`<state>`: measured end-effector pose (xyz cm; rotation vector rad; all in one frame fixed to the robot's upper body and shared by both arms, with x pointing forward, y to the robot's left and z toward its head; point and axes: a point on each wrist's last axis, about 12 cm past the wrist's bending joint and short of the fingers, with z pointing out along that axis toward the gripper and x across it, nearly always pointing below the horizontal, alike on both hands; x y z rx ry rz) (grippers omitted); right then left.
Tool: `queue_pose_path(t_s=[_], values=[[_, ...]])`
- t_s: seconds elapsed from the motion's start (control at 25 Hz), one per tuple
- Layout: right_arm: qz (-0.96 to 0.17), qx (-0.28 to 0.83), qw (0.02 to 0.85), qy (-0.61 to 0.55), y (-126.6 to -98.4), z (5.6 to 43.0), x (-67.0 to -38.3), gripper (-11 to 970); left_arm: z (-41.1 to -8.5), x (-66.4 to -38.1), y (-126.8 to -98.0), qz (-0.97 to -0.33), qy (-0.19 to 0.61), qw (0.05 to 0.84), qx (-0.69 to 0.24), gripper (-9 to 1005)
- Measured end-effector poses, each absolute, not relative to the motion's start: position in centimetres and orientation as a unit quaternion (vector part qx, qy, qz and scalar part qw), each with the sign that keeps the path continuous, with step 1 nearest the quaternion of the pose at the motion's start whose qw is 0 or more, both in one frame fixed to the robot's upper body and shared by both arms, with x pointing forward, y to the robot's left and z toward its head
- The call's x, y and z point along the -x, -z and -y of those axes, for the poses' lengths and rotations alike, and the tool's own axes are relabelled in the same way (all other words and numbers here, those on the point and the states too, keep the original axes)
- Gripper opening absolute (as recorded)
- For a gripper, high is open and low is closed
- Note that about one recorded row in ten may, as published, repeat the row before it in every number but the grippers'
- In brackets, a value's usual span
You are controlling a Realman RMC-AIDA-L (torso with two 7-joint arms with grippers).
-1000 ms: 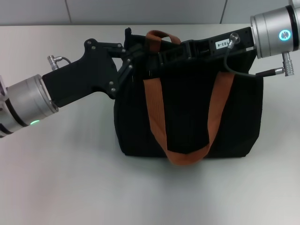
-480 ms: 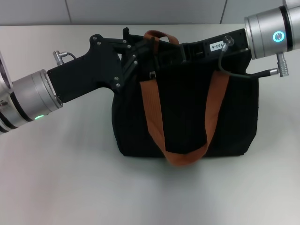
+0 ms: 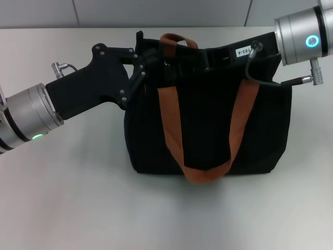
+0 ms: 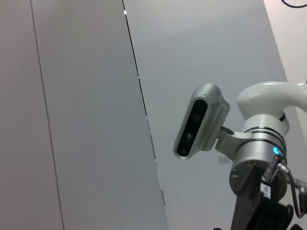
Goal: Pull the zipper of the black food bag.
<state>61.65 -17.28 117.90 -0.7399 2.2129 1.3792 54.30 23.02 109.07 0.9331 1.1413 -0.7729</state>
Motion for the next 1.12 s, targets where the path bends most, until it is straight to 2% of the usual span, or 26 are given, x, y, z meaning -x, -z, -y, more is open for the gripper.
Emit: queue_pose_path(t_s=[0.08, 0.32, 0.52, 0.76, 1.12], values=[[-0.799, 0.269, 0.213, -0.494, -117.8, 17.1, -61.6, 183, -23.0, -54.3, -109.1, -0.506, 0.344, 0.673, -0.415, 16], [-0.801, 0.272, 0.212, -0.489, -117.6, 16.8, -61.6, 50, -23.0, -54.0, -109.0, -0.506, 0.348, 0.673, -0.412, 16], [-0.801, 0.271, 0.213, -0.49, -117.6, 16.8, -61.6, 59, -23.1, -53.8, -108.8, -0.507, 0.35, 0.673, -0.409, 17], [-0.801, 0.285, 0.215, -0.481, -117.7, 16.3, -61.7, -2, -23.3, -53.6, -108.8, -0.504, 0.353, 0.675, -0.406, 17], [-0.82, 0.278, 0.229, -0.444, -118.6, 17.2, -61.6, -2, -24.1, -53.4, -108.7, -0.509, 0.344, 0.683, -0.396, 16]])
